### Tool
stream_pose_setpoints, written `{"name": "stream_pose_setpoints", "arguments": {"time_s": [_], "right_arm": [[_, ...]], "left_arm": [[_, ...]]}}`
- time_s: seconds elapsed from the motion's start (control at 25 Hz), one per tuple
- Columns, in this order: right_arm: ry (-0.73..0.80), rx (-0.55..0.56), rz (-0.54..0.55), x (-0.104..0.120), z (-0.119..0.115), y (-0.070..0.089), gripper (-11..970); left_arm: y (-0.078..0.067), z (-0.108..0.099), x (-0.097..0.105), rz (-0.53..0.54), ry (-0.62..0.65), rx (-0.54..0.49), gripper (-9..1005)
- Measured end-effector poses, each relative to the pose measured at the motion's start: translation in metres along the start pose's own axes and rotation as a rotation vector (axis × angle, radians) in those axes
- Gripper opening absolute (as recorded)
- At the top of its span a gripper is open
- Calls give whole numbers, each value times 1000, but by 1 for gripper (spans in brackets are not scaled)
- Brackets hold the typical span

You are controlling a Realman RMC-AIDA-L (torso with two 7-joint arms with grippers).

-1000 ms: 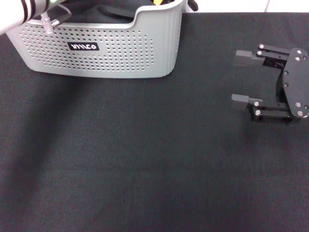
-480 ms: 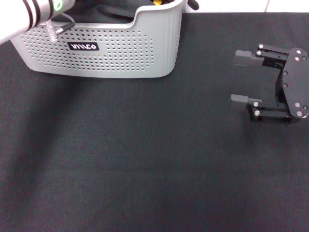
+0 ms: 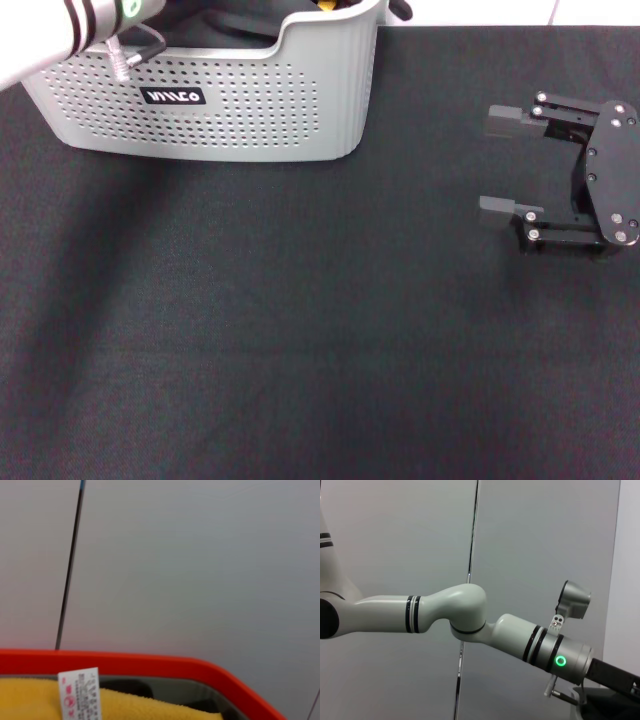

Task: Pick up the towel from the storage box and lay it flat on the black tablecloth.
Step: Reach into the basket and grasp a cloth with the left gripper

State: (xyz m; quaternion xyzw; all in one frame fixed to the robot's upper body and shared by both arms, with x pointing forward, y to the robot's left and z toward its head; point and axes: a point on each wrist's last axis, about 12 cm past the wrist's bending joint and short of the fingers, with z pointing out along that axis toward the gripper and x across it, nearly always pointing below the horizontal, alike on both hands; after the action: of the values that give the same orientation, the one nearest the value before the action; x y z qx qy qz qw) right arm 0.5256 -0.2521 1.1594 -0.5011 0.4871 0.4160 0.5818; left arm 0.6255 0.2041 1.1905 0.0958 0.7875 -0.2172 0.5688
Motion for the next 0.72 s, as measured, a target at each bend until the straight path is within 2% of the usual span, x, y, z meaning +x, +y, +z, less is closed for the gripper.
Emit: {"name": "stream_pose_setpoints", "arguments": {"time_s": [0.12,0.72], "right_arm": [[1,2,1,0,0,0,722],[-1,12,2,0,-2,-1,722]], "left_arm": [[-2,-1,-3,3,-11,5,392],[8,-6,-13,-14,-46,-22,328]]}}
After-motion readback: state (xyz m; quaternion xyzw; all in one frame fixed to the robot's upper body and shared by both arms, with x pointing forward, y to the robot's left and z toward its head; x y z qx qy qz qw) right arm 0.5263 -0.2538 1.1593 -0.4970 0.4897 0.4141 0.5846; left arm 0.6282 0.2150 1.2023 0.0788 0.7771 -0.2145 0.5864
